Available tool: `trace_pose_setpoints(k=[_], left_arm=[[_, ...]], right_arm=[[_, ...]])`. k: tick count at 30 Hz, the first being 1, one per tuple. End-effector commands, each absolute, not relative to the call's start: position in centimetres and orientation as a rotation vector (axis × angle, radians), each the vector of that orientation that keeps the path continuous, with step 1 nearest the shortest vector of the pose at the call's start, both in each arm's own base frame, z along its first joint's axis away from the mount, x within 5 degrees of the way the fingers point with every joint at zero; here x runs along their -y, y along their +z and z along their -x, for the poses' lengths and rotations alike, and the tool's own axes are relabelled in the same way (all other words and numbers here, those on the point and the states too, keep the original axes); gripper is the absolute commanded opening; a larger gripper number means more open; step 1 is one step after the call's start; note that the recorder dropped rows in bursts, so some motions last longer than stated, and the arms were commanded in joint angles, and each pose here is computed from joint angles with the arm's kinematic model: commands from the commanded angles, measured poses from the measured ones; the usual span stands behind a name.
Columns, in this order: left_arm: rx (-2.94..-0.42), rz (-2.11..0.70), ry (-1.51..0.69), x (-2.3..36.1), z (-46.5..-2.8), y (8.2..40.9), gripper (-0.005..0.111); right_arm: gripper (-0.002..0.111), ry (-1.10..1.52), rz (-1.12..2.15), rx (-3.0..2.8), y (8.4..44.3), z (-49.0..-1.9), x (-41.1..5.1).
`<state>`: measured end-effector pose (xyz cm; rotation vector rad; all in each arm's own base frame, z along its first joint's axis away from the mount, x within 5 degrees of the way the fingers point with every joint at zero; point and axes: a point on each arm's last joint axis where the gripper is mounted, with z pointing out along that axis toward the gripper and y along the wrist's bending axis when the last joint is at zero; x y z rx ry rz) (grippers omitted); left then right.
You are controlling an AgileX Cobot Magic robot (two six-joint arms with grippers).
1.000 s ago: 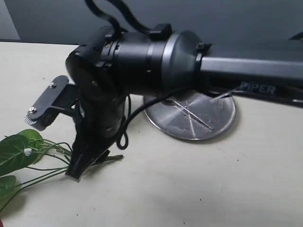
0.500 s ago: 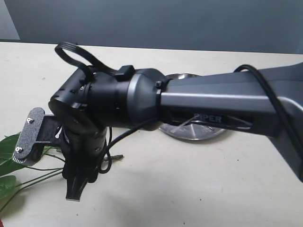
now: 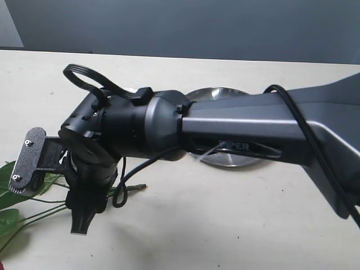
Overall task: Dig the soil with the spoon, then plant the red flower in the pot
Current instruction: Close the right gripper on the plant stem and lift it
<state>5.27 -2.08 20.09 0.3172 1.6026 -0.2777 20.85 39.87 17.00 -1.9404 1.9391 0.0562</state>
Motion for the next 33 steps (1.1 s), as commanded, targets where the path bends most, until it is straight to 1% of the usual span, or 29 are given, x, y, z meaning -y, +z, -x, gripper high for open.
trace_pose_setpoints(k=[1, 11, 14, 16, 18, 19, 23, 28, 33], left_arm=[[-1.587, -0.317, -0.287, 2.1, -5.2, 20.2, 0.001], [-1.587, -0.317, -0.287, 2.1, -5.2, 20.2, 0.001], [-1.587, -0.317, -0.287, 2.1, -5.2, 20.2, 0.001], [-1.587, -0.317, -0.287, 2.1, -5.2, 20.2, 0.001], [-1.587, -0.317, -0.287, 2.1, -5.2, 20.2, 0.001], [-1.587, -0.317, -0.287, 2.1, -5.2, 20.2, 0.001], [-1.587, -0.317, -0.287, 2.1, -5.2, 20.2, 0.001], [-1.587, -0.317, -0.287, 2.1, -5.2, 20.2, 0.001], [-1.587, -0.317, -0.287, 2.1, -5.2, 20.2, 0.001]], right_arm=[[0.055, 0.076, 1.928, -1.922, 17.1, -20.8, -40.1], [0.055, 0.129, 1.881, -1.898, 17.3, -20.9, -40.6], [0.043, 0.13, 1.881, -1.898, 17.3, -20.9, -40.6], [0.026, 0.139, 1.876, -1.905, 17.3, -20.9, -40.7], [0.005, 0.143, 1.874, -1.908, 17.3, -20.8, -40.7], [0.0, 0.145, 1.873, -1.91, 17.3, -20.8, -40.7], [0.0, 0.155, 1.867, -1.919, 17.3, -20.8, -40.7], [0.0, 0.233, 1.803, -1.922, 17.7, -20.7, -41.2], [0.0, 0.322, 1.645, -1.897, 20.0, -20.8, -41.6]])
